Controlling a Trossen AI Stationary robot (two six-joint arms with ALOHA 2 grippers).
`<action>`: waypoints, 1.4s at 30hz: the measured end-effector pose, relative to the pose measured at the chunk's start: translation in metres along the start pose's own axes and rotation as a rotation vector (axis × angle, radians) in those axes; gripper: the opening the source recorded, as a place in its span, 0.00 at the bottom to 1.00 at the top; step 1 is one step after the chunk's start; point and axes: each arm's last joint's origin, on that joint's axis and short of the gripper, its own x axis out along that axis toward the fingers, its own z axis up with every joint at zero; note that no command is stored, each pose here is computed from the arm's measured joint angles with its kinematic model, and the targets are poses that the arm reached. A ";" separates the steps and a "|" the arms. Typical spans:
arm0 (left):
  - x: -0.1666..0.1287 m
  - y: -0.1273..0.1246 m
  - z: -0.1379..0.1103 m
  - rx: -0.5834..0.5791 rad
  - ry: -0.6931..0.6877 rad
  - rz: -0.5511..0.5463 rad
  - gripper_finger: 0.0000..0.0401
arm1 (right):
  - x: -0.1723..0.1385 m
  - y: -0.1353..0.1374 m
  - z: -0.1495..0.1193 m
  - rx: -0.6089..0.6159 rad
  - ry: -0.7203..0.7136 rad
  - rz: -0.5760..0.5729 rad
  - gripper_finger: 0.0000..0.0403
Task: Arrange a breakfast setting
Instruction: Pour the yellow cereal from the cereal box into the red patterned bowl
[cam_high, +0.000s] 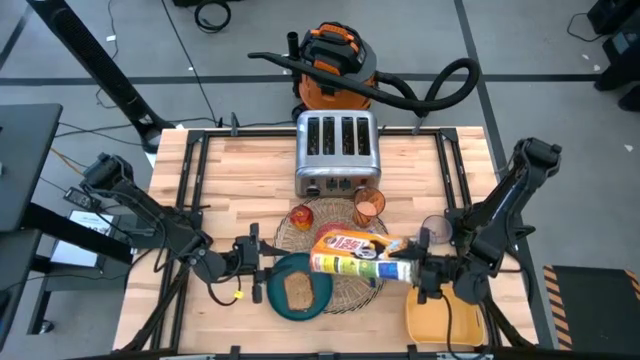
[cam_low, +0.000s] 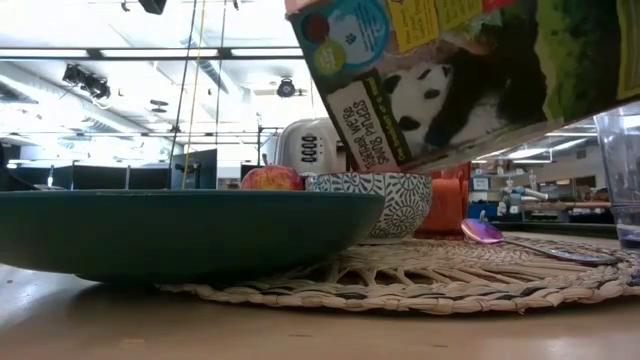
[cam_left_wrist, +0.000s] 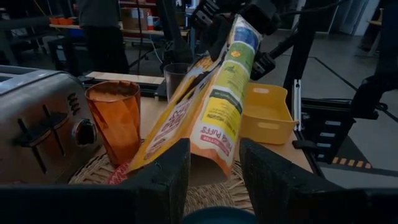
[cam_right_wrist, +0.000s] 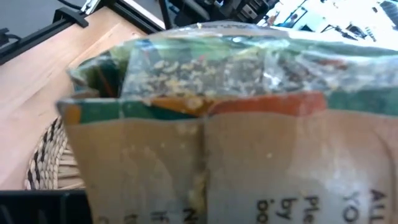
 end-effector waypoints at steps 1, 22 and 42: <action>0.000 0.000 0.000 0.000 0.000 0.000 0.36 | 0.000 -0.002 0.000 0.002 0.001 0.006 0.43; 0.000 0.000 0.000 0.008 0.002 -0.007 0.36 | -0.003 -0.029 0.025 0.054 0.074 0.086 0.43; 0.000 -0.001 0.000 0.002 0.009 -0.037 0.36 | -0.036 -0.004 -0.010 0.401 -0.034 -0.121 0.42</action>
